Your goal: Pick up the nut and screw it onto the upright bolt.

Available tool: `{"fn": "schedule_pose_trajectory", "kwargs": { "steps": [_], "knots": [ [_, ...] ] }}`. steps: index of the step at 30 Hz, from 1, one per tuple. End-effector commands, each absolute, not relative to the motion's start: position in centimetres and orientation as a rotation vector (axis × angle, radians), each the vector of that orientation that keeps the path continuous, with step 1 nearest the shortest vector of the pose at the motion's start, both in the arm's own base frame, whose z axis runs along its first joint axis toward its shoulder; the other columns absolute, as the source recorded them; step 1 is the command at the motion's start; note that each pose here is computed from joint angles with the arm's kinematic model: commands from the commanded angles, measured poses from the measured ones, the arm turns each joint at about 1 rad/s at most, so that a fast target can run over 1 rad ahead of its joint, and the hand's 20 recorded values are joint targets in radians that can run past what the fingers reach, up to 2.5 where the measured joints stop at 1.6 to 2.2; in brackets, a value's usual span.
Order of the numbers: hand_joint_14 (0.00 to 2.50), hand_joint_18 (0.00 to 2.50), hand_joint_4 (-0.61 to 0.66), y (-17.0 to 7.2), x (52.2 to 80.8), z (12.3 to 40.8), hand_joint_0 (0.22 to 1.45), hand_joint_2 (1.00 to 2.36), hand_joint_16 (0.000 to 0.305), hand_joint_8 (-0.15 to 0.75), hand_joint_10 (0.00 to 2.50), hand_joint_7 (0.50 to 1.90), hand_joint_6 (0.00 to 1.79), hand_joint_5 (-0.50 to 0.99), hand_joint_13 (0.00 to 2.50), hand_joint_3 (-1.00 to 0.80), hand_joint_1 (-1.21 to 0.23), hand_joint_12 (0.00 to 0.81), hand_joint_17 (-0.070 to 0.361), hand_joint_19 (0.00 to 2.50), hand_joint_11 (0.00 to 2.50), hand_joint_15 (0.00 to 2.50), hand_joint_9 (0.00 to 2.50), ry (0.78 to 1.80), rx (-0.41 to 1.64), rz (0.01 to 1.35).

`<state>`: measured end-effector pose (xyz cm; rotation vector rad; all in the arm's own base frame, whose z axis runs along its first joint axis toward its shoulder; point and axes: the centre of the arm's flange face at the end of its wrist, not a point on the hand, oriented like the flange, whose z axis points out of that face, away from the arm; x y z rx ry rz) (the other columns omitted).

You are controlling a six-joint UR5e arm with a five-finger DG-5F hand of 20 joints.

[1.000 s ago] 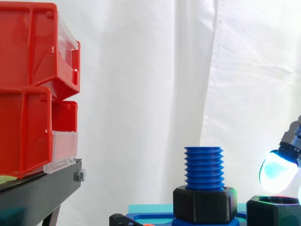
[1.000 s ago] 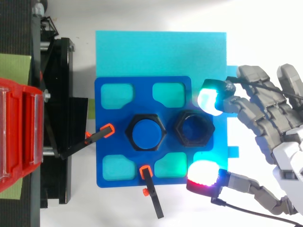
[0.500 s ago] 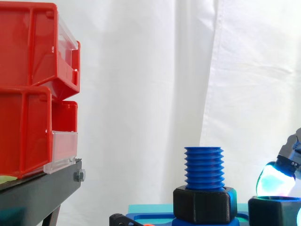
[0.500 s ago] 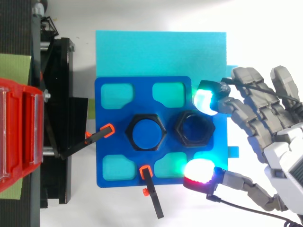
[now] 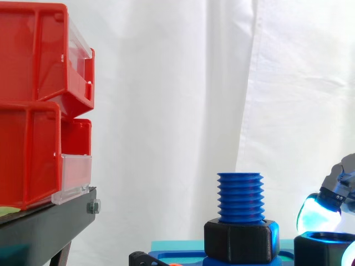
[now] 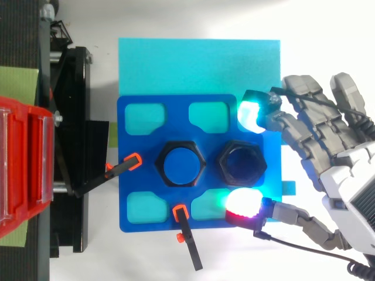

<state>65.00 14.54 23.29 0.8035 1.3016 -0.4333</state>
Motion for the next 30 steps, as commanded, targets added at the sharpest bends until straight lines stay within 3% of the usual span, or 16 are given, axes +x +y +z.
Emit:
{"fn": "schedule_pose_trajectory", "kwargs": {
  "steps": [1,12,23,30],
  "knots": [
    [0.00,0.09,0.24,14.51,65.06,23.32,0.37,1.00,0.044,0.295,0.00,0.74,0.50,-0.24,0.34,-0.50,-0.70,0.367,0.099,0.00,0.00,0.00,0.31,1.301,0.803,-0.434],
    [0.00,0.12,0.25,14.51,65.05,23.31,0.39,1.00,0.041,0.294,0.00,0.78,0.50,-0.23,0.36,-0.50,-0.69,0.358,0.093,0.00,0.00,0.00,0.33,1.305,0.796,-0.440],
    [0.00,0.20,0.29,14.42,65.06,23.39,0.49,1.00,0.031,0.276,0.00,1.08,0.50,-0.16,0.45,-0.50,-0.73,0.303,0.070,0.00,0.00,0.00,0.46,1.310,0.786,-0.439],
    [0.00,0.24,0.27,14.70,65.29,24.00,0.51,1.00,0.027,0.271,0.00,1.18,0.51,-0.13,0.48,-0.50,-0.73,0.286,0.061,0.00,0.00,0.00,0.50,1.314,0.773,-0.434]
  ]
}}
